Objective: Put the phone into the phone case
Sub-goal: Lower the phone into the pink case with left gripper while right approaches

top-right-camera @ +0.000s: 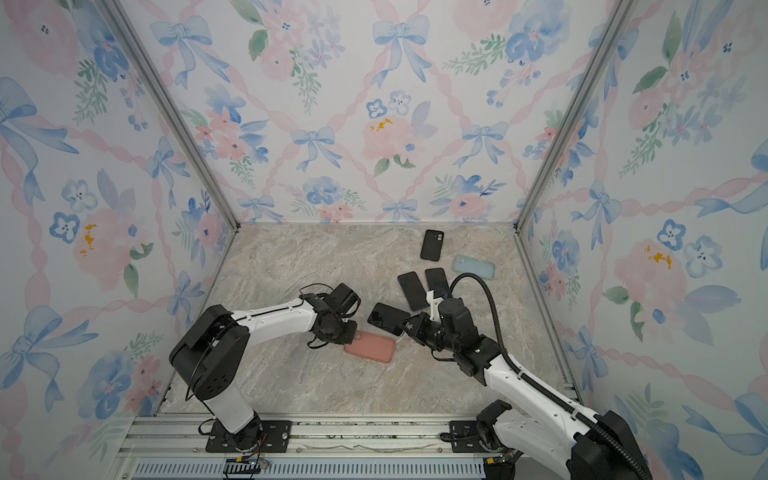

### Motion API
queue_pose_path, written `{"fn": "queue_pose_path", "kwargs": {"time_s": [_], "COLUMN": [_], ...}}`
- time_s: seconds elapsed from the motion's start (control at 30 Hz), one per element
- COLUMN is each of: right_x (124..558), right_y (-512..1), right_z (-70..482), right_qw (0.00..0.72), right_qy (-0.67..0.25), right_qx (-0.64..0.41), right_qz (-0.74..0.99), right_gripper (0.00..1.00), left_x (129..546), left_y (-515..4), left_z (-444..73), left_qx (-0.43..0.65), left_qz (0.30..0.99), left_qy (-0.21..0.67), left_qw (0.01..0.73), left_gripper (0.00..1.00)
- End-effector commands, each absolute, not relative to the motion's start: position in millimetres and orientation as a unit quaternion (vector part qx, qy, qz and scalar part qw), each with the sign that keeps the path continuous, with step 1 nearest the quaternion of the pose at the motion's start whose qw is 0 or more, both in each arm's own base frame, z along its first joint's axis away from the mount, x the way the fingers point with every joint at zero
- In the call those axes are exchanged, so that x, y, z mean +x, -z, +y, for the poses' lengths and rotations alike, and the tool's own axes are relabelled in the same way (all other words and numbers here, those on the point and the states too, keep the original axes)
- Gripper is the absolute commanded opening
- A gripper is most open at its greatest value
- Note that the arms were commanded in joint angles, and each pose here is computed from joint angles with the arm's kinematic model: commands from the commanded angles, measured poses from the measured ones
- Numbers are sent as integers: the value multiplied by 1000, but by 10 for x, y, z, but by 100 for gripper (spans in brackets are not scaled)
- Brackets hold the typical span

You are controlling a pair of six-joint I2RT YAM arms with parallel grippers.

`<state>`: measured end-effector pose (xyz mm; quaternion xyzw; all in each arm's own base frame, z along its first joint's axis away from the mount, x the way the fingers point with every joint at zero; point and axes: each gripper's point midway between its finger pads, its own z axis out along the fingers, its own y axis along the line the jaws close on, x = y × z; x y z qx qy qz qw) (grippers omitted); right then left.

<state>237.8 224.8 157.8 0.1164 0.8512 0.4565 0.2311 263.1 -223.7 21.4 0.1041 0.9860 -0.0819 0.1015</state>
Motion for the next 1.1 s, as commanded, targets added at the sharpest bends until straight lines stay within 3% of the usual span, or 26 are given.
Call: {"fn": "queue_pose_path", "kwargs": {"time_s": [0.0,0.23,0.33,0.53,0.7,1.07], "right_x": [2301,2175,2107,2077,2058,2121], "right_y": [-1737,-1597,-1570,-1566,-1445,-1221], "right_z": [2290,2390,2455,2463,2487,2475], "right_qw": [249,212,188,164,144,116], "right_qy": [-476,-488,-497,-516,-512,-508], "right_qx": [78,44,24,12,3,8], "right_qz": [840,846,847,840,847,853], "right_gripper": [0,0,0,0,0,0], "left_x": [2617,2536,2462,2414,2420,2462], "left_y": [-272,-266,-371,-536,-566,-536], "left_z": [-2233,-2276,-2404,-2455,-2427,-2309], "left_qx": [77,72,90,86,63,35], "left_qz": [986,984,976,963,944,932], "left_qy": [100,123,169,228,303,341], "left_qw": [109,104,101,113,110,113], "left_gripper": [5,19,37,53,55,57]}}
